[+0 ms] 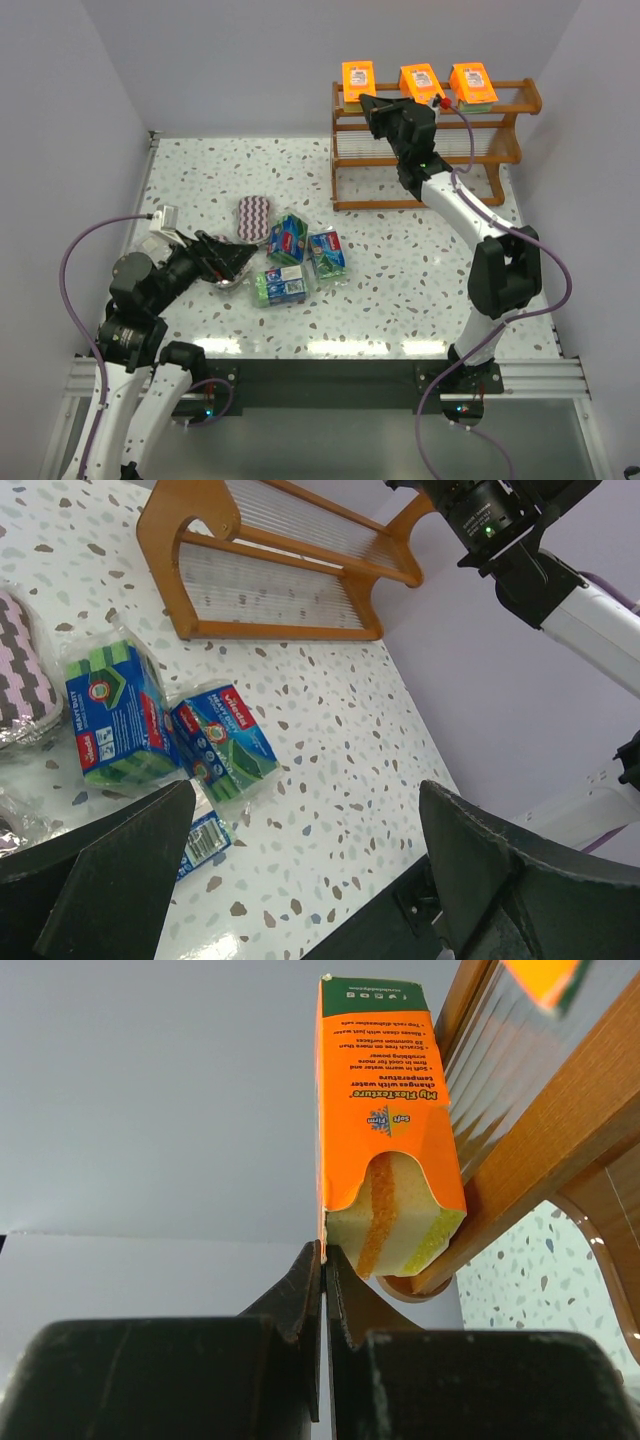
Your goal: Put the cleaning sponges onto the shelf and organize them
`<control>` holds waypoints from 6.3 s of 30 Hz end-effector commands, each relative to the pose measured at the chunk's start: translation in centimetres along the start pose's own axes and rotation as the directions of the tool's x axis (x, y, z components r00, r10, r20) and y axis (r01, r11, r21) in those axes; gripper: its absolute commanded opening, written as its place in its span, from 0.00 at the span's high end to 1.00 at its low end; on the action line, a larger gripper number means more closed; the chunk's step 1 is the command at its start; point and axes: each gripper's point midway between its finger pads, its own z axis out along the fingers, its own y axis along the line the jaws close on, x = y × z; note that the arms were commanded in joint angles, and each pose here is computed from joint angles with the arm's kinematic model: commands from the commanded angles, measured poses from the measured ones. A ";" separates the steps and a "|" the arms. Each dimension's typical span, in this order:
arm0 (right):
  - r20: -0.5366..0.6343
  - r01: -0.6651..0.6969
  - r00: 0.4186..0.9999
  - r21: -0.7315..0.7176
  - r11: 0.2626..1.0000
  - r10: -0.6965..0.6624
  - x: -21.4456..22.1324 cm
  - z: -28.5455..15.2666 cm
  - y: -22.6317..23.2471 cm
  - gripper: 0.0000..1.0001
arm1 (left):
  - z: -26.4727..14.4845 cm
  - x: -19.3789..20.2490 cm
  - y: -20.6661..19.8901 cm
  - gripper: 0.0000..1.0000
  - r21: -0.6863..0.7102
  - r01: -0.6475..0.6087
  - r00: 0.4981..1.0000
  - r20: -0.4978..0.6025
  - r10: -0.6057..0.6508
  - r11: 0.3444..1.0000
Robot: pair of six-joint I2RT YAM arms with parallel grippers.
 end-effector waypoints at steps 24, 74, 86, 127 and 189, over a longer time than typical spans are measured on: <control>-0.013 -0.061 0.998 -0.094 0.994 0.060 -0.4 -2.3 4.2 0.98 | -0.7 -0.8 -1.0 0.00 0.020 -0.027 0.999 0.032 0.026 0.999; -0.525 0.247 0.844 0.202 0.948 -0.108 7.7 -27.8 -16.2 0.21 | 0.9 -0.4 -0.3 0.00 0.043 0.006 1.000 0.028 -0.008 0.999; -0.596 0.283 0.803 0.338 0.898 -0.029 10.6 -31.7 -21.6 0.21 | 1.0 0.1 0.2 0.00 0.037 0.032 0.999 0.026 -0.033 0.999; -0.355 0.138 0.927 0.627 0.767 0.123 12.6 -26.5 -29.8 1.00 | 0.6 0.5 1.5 0.00 -0.031 0.035 0.999 0.031 -0.034 0.999; -0.107 0.119 0.984 -0.178 0.977 -0.139 -21.6 -10.7 -7.9 1.00 | 5.0 -1.2 1.3 0.00 0.034 -0.031 0.999 -0.008 0.031 0.999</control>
